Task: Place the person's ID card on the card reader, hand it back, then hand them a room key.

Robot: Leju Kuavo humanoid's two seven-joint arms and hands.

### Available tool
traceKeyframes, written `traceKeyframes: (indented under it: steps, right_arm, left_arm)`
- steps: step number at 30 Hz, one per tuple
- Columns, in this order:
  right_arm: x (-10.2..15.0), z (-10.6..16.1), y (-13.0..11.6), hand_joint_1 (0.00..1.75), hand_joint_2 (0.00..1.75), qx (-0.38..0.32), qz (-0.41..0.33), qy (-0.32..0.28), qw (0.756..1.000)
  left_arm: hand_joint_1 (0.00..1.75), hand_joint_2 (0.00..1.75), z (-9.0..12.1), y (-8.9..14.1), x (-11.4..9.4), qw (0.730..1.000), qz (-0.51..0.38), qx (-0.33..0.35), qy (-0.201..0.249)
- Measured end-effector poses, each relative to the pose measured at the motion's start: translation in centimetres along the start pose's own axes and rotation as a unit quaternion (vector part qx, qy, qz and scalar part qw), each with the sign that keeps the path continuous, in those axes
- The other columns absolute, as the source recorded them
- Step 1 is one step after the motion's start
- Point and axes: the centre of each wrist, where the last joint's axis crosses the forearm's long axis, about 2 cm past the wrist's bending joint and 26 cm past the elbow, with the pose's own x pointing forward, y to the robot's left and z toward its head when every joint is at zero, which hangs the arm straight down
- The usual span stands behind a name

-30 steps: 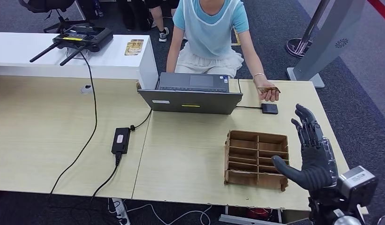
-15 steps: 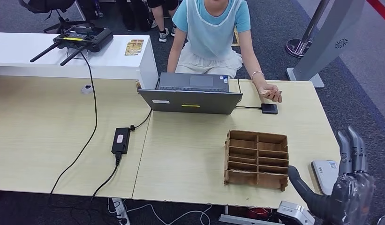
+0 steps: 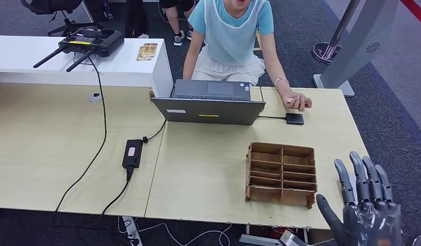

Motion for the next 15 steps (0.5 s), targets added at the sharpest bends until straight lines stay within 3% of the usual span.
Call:
traceKeyframes:
  steps: [8,15]
  right_arm:
    - [-1.8,0.3,0.9,0.0,1.75,0.085,0.04,0.032,0.995]
    - [-0.5,0.6,1.5,0.0,1.75,0.127,0.032,-0.021,0.991]
  left_arm:
    - [0.0,0.0,0.0,0.0,-0.1,1.0,0.007,-0.002,0.003]
    - [0.0,0.0,0.0,0.0,-0.1,1.0,0.008,-0.003,0.003]
